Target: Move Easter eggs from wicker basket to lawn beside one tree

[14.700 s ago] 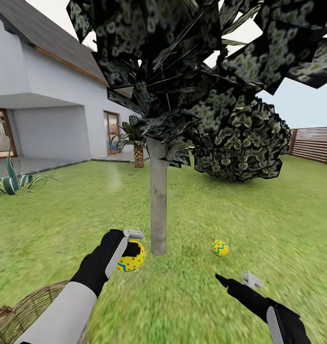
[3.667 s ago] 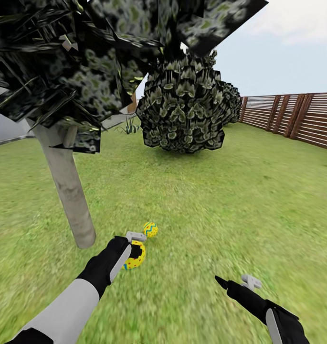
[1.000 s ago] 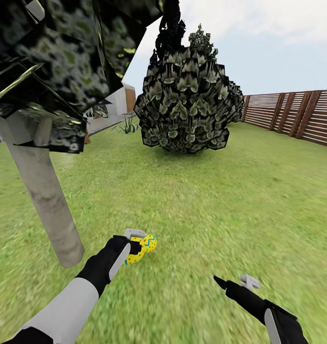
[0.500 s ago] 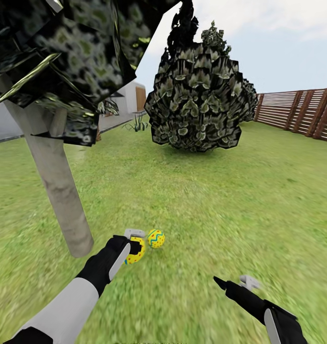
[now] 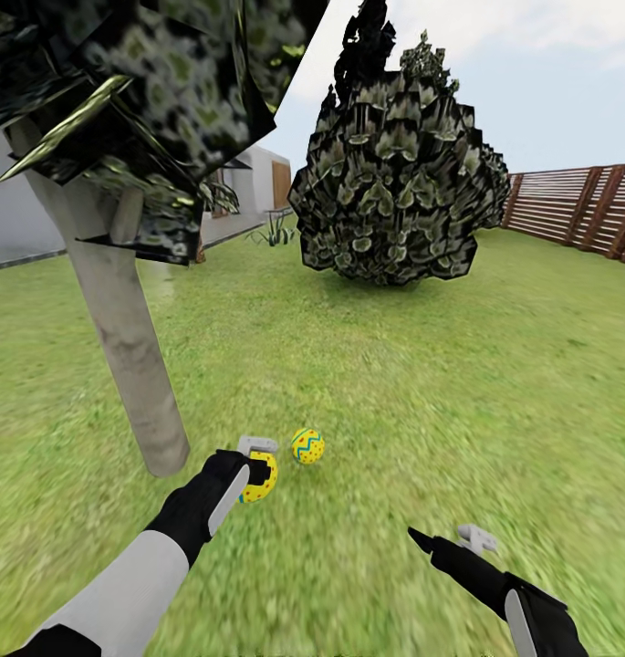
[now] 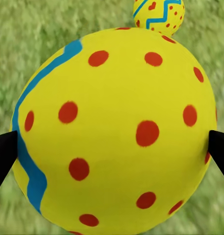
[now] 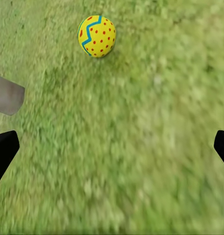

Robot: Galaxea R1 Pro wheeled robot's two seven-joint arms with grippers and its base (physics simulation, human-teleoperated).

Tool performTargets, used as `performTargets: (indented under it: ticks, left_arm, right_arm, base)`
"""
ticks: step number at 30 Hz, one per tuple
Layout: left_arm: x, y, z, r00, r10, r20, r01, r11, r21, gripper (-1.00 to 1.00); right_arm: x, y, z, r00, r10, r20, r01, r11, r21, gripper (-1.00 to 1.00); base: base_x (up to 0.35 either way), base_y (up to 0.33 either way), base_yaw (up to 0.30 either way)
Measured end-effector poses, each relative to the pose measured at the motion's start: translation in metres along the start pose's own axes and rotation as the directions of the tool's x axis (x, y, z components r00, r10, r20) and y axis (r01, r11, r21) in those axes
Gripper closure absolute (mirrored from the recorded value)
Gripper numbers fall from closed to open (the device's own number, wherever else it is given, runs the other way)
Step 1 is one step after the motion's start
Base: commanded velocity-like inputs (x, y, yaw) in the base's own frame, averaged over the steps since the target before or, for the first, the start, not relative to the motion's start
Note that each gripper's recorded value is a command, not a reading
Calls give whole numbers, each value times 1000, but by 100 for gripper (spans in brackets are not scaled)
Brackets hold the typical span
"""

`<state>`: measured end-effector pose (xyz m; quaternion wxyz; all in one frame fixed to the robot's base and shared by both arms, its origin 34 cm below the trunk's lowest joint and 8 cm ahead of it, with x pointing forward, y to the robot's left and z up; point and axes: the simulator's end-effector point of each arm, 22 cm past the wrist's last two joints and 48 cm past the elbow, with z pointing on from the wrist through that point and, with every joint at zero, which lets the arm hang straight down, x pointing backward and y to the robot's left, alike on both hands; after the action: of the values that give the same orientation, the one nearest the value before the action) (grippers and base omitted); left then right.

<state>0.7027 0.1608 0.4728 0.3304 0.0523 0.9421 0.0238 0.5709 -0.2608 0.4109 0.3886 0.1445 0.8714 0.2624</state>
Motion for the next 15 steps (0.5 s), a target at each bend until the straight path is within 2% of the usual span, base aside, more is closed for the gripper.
performTargets:
  ticks: [7,9,10,11,13,15]
  left_arm:
    - [15,-2,12,1000,1,-3,-1,1000,0,100]
    - [19,-2,15,1000,1,-4,-1,1000,0,100]
    - [21,-2,16,1000,1,-4,-1,1000,0,100]
    - [23,-3,18,1000,1,-4,-1,1000,0,100]
    - [27,-3,21,1000,1,-8,-1,1000,0,100]
    - [29,-3,23,1000,1,-12,-1,1000,1,100]
  right_arm:
    - [14,-10,6,1000,2,-3,-2,1000,0,-100]
    - [14,-10,7,1000,3,4,-3,1000,-17,-100]
    - [13,-6,6,1000,2,10,-2,999,-43,-100]
    - [12,8,4,1000,4,16,-2,993,-119,-100]
    - [13,26,-1,1000,7,17,-4,976,-218,-100]
    - [14,31,-2,1000,9,14,-5,969,-246,-100]
  base:
    - [0,0,0]
    - [0,0,0]
    - [0,0,0]
    - [0,0,0]
    - [0,0,0]
    - [0,0,0]
